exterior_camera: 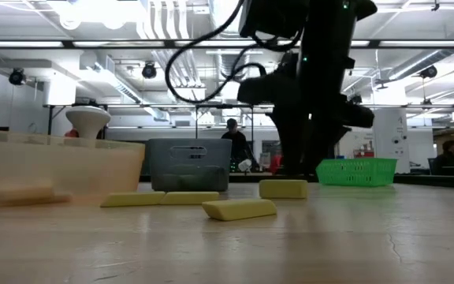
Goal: Pick & Place School Supplies
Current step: Put the yellow eraser into the green bin
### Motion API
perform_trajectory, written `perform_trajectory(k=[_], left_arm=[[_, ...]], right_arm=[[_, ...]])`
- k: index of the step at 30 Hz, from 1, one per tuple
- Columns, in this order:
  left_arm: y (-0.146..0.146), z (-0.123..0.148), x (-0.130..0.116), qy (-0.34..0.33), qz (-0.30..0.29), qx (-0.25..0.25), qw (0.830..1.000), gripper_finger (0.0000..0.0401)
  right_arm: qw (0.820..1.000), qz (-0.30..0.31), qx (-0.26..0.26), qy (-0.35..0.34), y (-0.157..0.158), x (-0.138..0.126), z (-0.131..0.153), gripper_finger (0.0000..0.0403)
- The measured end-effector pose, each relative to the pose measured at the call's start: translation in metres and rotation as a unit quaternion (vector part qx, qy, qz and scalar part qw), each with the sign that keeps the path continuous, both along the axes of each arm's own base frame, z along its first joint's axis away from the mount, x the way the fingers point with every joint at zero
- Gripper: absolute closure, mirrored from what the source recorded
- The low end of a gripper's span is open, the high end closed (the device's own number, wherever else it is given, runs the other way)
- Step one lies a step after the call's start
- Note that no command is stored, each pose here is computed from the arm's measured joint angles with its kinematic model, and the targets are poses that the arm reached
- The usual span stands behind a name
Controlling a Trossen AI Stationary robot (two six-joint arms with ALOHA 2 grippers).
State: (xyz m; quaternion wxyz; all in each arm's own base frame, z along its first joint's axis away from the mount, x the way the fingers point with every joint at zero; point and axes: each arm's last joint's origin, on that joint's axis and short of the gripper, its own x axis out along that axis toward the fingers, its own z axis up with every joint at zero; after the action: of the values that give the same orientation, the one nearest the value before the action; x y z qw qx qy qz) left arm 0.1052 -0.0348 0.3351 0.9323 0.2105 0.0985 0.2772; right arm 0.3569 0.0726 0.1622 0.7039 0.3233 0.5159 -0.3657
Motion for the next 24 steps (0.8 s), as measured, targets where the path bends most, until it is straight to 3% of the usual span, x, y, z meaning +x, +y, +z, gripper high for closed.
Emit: perform_trajectory(k=[9,24], left_arm=[[0.0,0.0,0.0,0.0,0.0,0.0,1.0,0.0096],[0.0,0.0,0.0,0.0,0.0,0.0,1.0,0.0096]], right_arm=[[0.988,0.149,-0.048,0.006,-0.0013,0.0039,0.0026,0.0258],[0.978,0.203,-0.034,-0.006,0.0011,0.0075,0.0006,0.0271]])
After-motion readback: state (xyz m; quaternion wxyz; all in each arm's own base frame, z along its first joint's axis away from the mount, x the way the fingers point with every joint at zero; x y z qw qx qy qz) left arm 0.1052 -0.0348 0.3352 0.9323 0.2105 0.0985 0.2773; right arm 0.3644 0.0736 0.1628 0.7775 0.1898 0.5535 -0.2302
